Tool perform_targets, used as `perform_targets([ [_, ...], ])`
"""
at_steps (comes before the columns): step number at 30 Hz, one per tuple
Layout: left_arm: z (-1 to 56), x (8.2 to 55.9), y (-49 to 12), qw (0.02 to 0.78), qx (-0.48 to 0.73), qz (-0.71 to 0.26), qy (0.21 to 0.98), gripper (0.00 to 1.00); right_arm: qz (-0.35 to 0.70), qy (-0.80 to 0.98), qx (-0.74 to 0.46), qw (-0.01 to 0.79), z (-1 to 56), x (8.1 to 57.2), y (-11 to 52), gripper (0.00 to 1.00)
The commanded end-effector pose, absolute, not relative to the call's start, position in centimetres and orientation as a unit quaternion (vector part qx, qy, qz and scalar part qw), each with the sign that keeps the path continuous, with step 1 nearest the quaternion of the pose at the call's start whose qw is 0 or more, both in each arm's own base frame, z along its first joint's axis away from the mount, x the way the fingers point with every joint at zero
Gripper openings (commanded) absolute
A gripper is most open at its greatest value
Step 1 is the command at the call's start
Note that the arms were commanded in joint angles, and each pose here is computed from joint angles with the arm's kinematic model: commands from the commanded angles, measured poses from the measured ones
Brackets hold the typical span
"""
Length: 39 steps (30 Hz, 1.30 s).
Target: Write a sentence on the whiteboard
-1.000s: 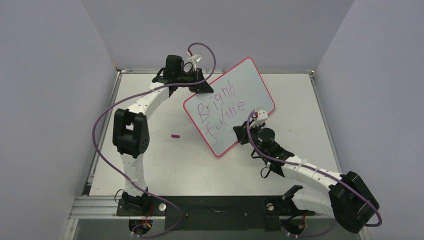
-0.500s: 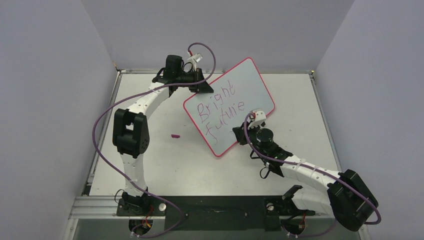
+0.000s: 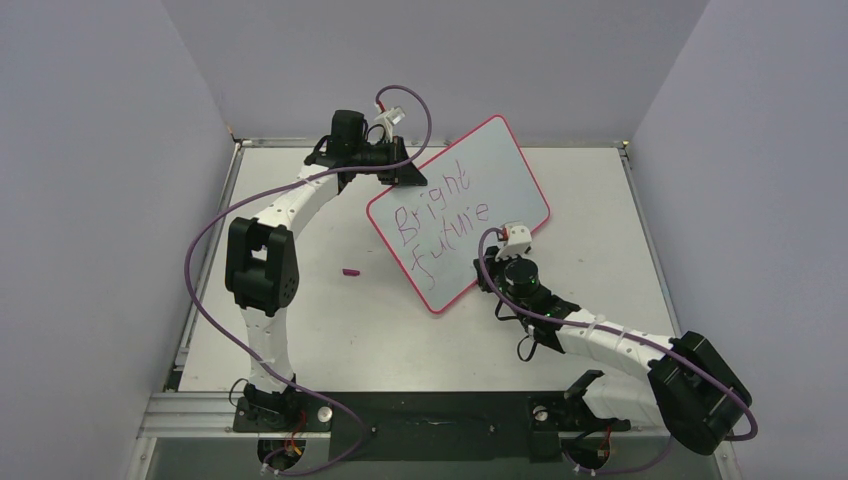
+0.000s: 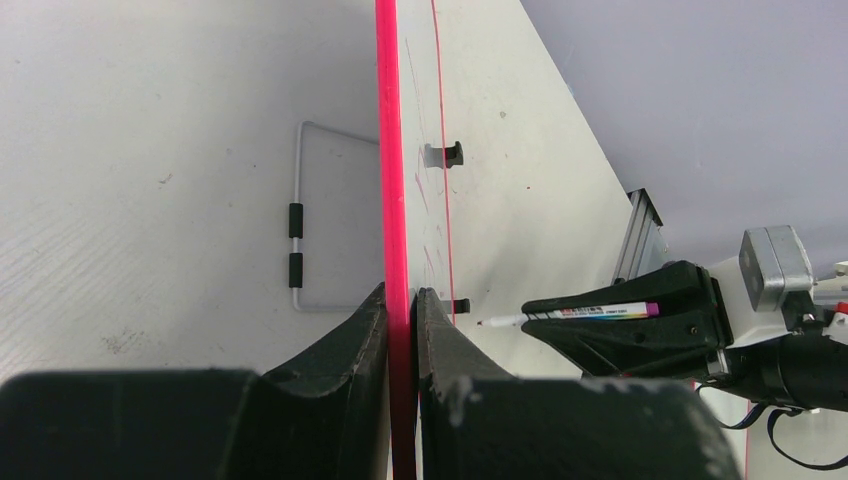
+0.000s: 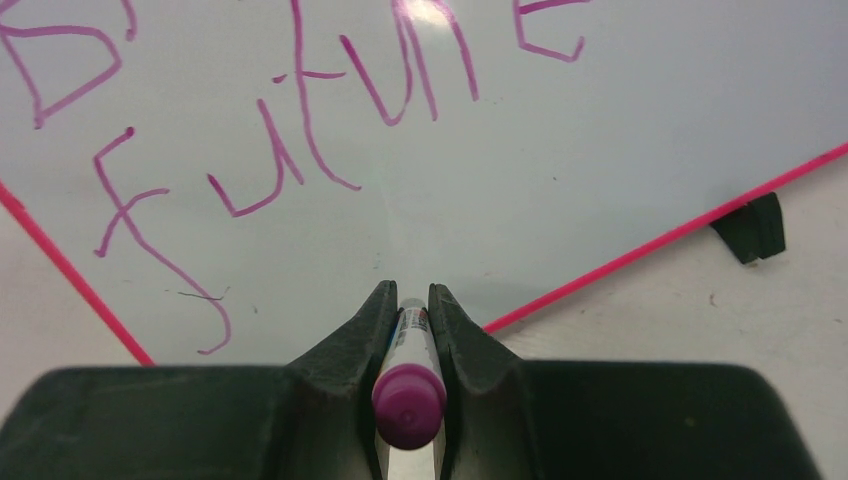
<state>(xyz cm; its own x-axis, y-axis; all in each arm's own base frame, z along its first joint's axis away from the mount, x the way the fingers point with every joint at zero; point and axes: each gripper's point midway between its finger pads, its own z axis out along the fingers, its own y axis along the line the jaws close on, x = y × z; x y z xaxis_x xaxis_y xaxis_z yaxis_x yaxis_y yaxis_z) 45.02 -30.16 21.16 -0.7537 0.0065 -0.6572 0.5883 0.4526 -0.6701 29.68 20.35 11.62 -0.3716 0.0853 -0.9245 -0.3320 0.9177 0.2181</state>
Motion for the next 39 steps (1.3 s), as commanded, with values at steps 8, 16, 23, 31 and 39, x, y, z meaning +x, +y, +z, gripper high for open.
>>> perform_targets([
  [8,25.9,44.2,-31.1,0.356,0.242,-0.498,0.752,0.0,0.162,0.794,-0.059,0.583,13.2,30.6,19.5,0.0],
  [16,25.9,44.2,-31.1,0.357,0.242,-0.499,0.752,0.0,0.201,0.778,-0.097,0.587,14.0,29.7,21.6,0.0],
  [23,26.0,44.2,-31.2,0.357,0.243,-0.5,0.75,0.0,0.216,0.772,-0.118,0.586,14.2,29.2,23.0,0.0],
  [31,26.0,44.1,-31.2,0.357,0.243,-0.501,0.75,0.0,0.225,0.772,-0.143,0.577,13.8,28.8,24.5,0.0],
  [39,26.0,44.1,-31.2,0.357,0.242,-0.501,0.75,0.0,0.223,0.775,-0.155,0.57,13.5,28.7,25.3,0.0],
])
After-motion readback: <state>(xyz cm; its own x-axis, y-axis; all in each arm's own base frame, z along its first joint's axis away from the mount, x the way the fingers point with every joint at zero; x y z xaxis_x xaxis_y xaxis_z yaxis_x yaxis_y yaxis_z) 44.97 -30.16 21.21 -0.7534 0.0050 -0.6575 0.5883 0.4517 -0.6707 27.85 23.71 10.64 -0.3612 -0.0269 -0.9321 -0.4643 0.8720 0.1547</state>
